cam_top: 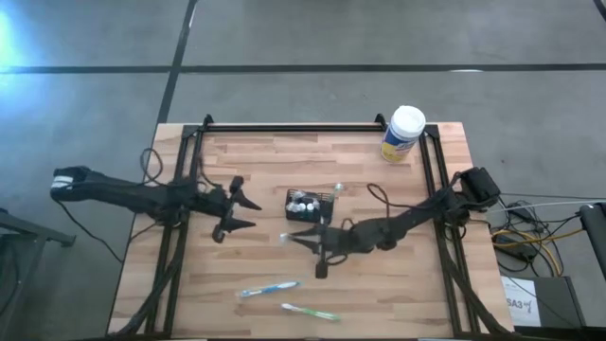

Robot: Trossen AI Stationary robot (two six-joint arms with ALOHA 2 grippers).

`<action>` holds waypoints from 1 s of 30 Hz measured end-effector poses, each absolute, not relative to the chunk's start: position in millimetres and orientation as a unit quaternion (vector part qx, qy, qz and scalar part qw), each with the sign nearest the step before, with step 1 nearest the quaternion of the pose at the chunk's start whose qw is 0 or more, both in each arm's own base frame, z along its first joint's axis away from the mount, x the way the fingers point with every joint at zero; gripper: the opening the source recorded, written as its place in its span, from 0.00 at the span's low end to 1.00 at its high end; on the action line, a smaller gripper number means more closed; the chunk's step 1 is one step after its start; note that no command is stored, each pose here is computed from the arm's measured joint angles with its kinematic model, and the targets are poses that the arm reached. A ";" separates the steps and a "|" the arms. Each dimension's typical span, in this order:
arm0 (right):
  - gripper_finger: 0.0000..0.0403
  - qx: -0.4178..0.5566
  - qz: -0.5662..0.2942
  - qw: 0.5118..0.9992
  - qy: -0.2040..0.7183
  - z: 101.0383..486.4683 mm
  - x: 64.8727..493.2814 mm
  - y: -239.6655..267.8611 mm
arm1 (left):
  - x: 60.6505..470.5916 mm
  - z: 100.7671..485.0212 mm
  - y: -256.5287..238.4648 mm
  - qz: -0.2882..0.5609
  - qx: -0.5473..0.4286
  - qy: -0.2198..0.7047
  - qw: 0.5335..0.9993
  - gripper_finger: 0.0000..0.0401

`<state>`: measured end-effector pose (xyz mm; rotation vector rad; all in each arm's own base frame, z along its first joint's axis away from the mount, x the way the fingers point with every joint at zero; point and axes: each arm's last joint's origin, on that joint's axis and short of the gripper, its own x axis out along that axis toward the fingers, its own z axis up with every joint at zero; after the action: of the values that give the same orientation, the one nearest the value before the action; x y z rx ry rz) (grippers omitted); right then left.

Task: Pick & Place toothbrushing station
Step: Put the violet toothbrush into the wire organizer

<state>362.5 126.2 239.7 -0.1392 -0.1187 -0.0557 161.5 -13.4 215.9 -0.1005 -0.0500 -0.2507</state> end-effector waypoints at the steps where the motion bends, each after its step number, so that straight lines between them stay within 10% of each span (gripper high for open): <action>1: 0.03 -0.071 -0.030 0.995 -0.070 241.1 361.6 125.7 | 166.0 217.1 -14.3 -0.126 -0.048 -0.017 0.991 0.56; 30: 0.03 -0.097 -0.087 0.987 -0.094 251.0 363.1 119.9 | 281.4 261.0 -36.7 -0.196 -0.033 0.030 0.980 0.58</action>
<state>363.1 119.9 251.0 -0.1944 -0.1888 -0.1746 281.4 -36.7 261.0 -0.0660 0.0609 -0.3938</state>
